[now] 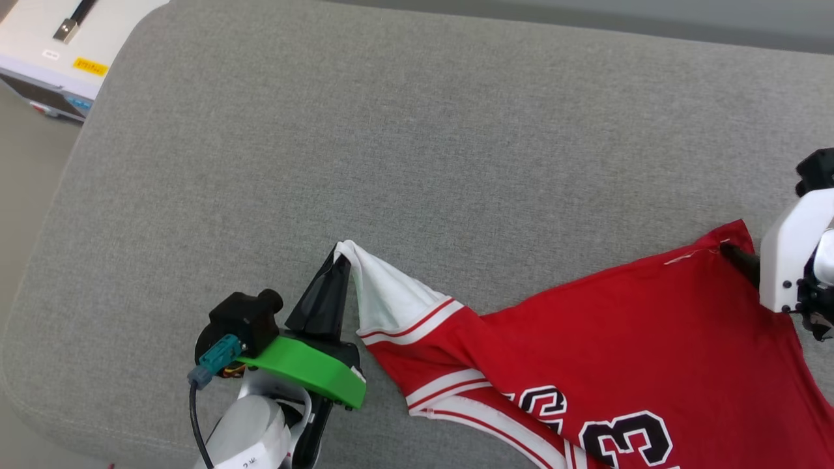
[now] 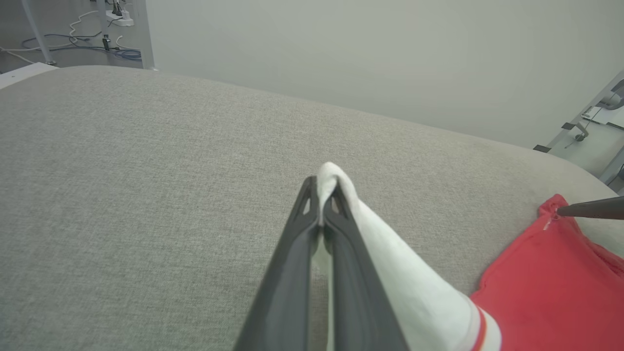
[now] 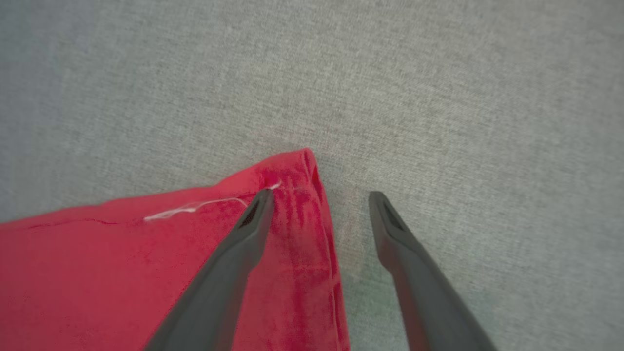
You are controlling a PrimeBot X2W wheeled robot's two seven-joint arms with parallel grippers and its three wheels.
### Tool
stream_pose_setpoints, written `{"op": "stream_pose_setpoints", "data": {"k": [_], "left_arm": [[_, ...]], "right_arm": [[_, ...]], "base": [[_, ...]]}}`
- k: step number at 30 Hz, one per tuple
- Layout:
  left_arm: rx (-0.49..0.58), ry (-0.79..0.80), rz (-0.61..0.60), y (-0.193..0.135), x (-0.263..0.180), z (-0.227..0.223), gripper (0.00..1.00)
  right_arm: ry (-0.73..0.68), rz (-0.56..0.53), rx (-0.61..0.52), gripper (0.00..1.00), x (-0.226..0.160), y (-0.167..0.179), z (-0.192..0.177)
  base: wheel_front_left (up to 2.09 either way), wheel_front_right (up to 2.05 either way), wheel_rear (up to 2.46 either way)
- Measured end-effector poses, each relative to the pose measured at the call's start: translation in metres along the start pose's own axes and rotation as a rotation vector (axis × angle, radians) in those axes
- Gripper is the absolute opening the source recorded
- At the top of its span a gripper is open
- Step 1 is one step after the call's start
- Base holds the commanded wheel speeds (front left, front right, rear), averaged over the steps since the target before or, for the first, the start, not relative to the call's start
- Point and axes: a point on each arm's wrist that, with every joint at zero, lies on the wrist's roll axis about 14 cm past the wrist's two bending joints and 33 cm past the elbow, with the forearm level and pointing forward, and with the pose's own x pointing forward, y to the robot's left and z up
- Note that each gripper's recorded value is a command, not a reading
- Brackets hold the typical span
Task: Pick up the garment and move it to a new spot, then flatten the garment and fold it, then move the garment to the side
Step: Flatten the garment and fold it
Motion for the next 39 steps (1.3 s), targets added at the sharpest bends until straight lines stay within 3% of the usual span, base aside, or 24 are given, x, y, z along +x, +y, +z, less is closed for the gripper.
{"op": "stream_pose_setpoints", "data": {"k": [5,8,9,11,18,22,30,39], "left_arm": [[-0.004,0.030,0.033,0.011,0.001,-0.012,0.00],[-0.004,0.041,0.058,0.018,-0.002,-0.017,0.00],[-0.003,0.046,0.064,0.020,-0.003,-0.019,0.00],[-0.003,0.054,0.072,0.023,-0.003,-0.021,0.00],[0.000,0.053,0.059,0.021,-0.002,-0.021,0.00],[0.023,0.018,0.045,0.023,0.004,-0.007,0.00],[0.145,-0.143,-0.037,0.025,0.056,0.083,0.00],[0.181,-0.283,-0.120,-0.002,0.132,0.184,0.00]], "right_arm": [[0.209,0.067,-0.022,1.00,0.027,0.014,-0.040],[0.273,0.089,-0.040,1.00,0.031,0.016,-0.046],[0.285,0.092,-0.044,0.53,0.032,0.016,-0.048],[0.291,0.100,-0.050,0.00,0.032,0.016,-0.047],[0.258,0.124,-0.026,0.00,0.025,0.024,-0.042],[0.136,0.111,-0.009,0.00,0.016,0.023,-0.017],[-0.195,0.001,0.007,0.00,-0.025,-0.002,0.066],[-0.540,-0.146,0.002,0.00,-0.089,-0.042,0.157]], "base": [[0.00,0.00,0.00],[0.00,0.00,0.00],[0.00,0.00,0.00],[0.00,0.00,0.00],[0.00,0.00,0.00],[0.00,0.00,0.00],[0.00,0.00,0.00],[0.00,0.00,0.00]]}}
